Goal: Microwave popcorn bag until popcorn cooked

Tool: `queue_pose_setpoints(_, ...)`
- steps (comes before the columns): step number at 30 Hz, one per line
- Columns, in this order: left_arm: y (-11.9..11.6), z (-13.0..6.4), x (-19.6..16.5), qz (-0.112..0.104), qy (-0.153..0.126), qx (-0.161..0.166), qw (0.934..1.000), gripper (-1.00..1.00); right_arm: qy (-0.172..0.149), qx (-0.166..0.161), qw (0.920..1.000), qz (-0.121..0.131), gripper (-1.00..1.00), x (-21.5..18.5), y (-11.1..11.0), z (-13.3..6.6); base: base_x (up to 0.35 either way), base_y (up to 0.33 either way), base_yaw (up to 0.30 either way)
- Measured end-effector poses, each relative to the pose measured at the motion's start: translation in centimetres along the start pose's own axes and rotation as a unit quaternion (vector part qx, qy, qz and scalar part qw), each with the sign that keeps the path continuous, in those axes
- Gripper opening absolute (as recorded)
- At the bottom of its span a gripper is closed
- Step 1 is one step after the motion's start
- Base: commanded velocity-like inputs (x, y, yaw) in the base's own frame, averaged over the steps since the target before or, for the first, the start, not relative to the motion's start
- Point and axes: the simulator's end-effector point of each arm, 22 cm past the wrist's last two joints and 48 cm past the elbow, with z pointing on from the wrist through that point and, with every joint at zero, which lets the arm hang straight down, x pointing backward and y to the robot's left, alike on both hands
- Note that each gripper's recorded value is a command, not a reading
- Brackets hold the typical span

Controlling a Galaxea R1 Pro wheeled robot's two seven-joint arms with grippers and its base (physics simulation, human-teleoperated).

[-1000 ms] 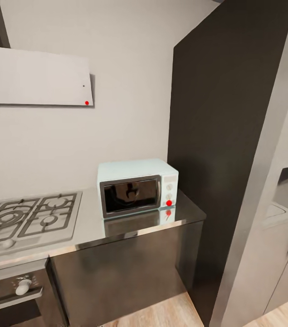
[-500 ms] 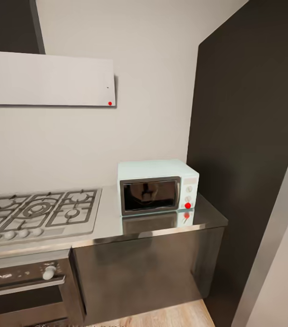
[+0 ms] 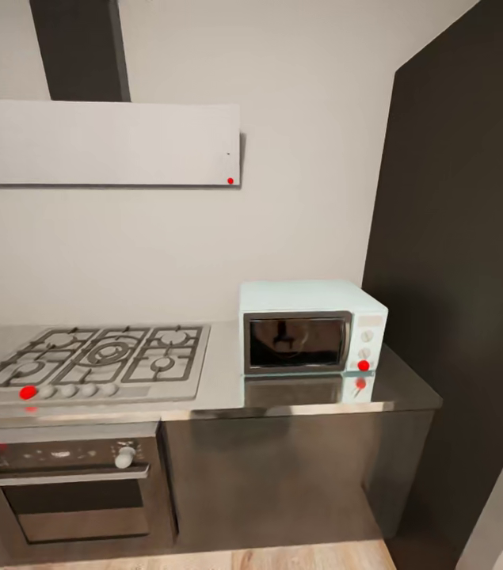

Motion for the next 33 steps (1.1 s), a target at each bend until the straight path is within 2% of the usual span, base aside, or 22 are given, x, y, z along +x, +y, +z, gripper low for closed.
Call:
queue_pose_setpoints(8,0.0,0.0,0.0,0.0,0.0,0.0,1.0,1.0,0.0,0.001,1.0,0.0,1.0,0.0,-0.1,0.0,0.0,0.0,0.252)
queue_pose_setpoints(18,0.0,0.0,0.0,0.0,0.0,0.0,1.0,1.0,-0.001,-0.001,1.0,-0.002,1.0,-0.1,-0.3,0.0,0.0,0.0,0.021)
queue_pose_setpoints(25,0.7,0.0,-0.2,-0.006,-0.003,-0.007,1.0,1.0,-0.001,0.01,0.9999,-0.008,1.0,-0.1,-0.8,0.0,0.0,0.0,0.0)
queue_pose_setpoints(27,0.7,0.0,-0.2,-0.006,-0.003,-0.009,0.9999,1.0,-0.061,0.021,0.9979,-0.009,1.0,-8.2,-1.8,0.0,0.0,0.0,0.0)
queue_pose_setpoints(28,0.7,0.0,-0.2,-0.006,-0.003,-0.009,0.9999,1.0,-0.067,0.023,0.9975,-0.008,1.0,-9.5,-1.9,-0.1,0.0,0.0,0.0)
queue_pose_setpoints(29,0.7,0.0,-0.1,-0.006,-0.003,-0.01,0.9999,1.0,0.027,0.026,0.9993,-0.002,1.0,-8.3,-2.1,-0.4,0.0,0.0,0.0)
queue_pose_setpoints(30,0.7,0.0,-0.2,-0.006,-0.003,-0.01,0.9999,1.0,0.005,0.028,0.9996,0.0,1.0,-13.1,-2.3,-1.6,0.0,0.0,0.0)
queue_pose_setpoints(31,0.6,0.0,-0.1,-0.006,-0.003,-0.009,0.9999,1.0,-0.067,0.031,0.9973,0.001,1.0,-20.9,-2.5,-4.3,0.0,0.0,0.0)
queue_pose_setpoints(32,0.6,0.0,-0.2,-0.006,-0.003,-0.009,0.9999,1.0,-0.154,0.034,0.9874,0.001,1.0,-29.3,-2.6,-9.0,0.0,0.0,0.0)
queue_pose_setpoints(33,0.6,0.0,-0.2,-0.006,-0.003,-0.009,0.9999,1.0,-0.166,0.035,0.9856,0.003,1.0,-31.3,-2.7,-10.7,0.0,0.0,0.0)
